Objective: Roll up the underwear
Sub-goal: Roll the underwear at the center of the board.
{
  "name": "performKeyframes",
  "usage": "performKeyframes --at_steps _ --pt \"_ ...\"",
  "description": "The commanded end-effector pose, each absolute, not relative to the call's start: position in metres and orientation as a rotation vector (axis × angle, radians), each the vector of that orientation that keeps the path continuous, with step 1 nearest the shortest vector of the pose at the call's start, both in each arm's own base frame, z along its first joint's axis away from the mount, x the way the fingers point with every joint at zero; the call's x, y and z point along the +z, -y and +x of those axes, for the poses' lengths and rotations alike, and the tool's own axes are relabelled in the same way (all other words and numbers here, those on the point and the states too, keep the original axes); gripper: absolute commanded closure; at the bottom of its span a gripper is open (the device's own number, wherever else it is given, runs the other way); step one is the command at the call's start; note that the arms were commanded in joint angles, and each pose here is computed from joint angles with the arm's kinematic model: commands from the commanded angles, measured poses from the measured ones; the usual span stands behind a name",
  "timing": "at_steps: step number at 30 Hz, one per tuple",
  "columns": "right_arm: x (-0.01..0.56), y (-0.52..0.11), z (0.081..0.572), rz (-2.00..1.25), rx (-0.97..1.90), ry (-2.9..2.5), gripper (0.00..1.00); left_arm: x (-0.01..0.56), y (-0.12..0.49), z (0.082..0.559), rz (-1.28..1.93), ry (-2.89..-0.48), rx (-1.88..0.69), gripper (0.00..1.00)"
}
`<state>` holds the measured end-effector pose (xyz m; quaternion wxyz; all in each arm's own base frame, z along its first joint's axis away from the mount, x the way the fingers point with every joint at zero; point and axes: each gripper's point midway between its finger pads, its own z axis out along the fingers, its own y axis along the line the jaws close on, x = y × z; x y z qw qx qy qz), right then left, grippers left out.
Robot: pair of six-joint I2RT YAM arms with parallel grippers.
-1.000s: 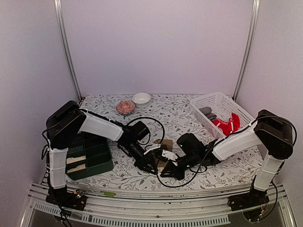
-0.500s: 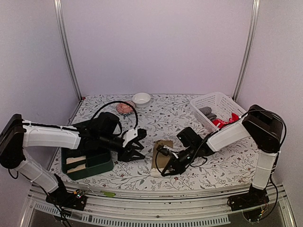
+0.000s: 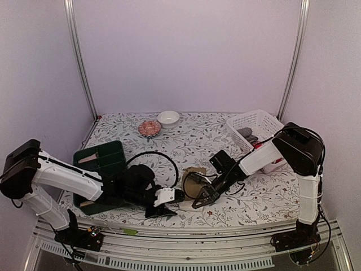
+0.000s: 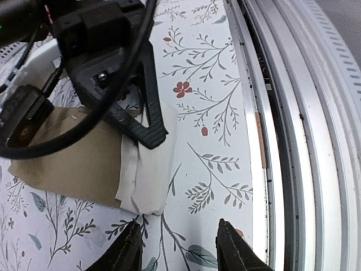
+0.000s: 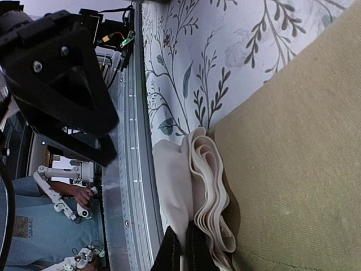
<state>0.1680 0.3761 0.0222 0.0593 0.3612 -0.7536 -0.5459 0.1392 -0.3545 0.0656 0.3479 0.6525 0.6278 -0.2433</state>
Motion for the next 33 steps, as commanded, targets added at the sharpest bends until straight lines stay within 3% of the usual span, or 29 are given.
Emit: performKeyframes --at_steps 1,13,17,21,22,24,27,33 --pt "0.000 -0.371 0.167 0.965 -1.576 2.280 1.00 0.068 0.384 0.144 1.714 -1.522 -0.568 0.55" --pt "-0.009 -0.370 0.169 0.928 -1.540 2.285 1.00 0.041 0.408 0.156 1.794 -1.464 -0.473 0.59" --pt "-0.007 -0.370 0.171 0.939 -1.541 2.298 1.00 0.022 0.408 0.156 1.854 -1.479 -0.445 0.70" --pt "0.000 -0.371 0.177 0.994 -1.545 2.339 1.00 0.003 0.403 0.154 1.911 -1.534 -0.424 0.88" --pt "0.002 -0.371 0.180 1.015 -1.538 2.369 0.99 0.002 0.403 0.153 1.916 -1.555 -0.436 0.93" --pt "0.011 -0.370 0.188 1.055 -1.532 2.431 0.83 0.001 0.400 0.145 1.943 -1.588 -0.502 0.99" --pt "0.033 -0.362 0.208 1.112 -1.536 2.562 0.68 0.000 0.395 0.133 1.970 -1.660 -0.595 1.00" --pt "0.077 -0.334 0.230 1.277 -1.485 2.882 0.61 0.003 0.393 0.126 1.965 -1.806 -0.757 1.00"
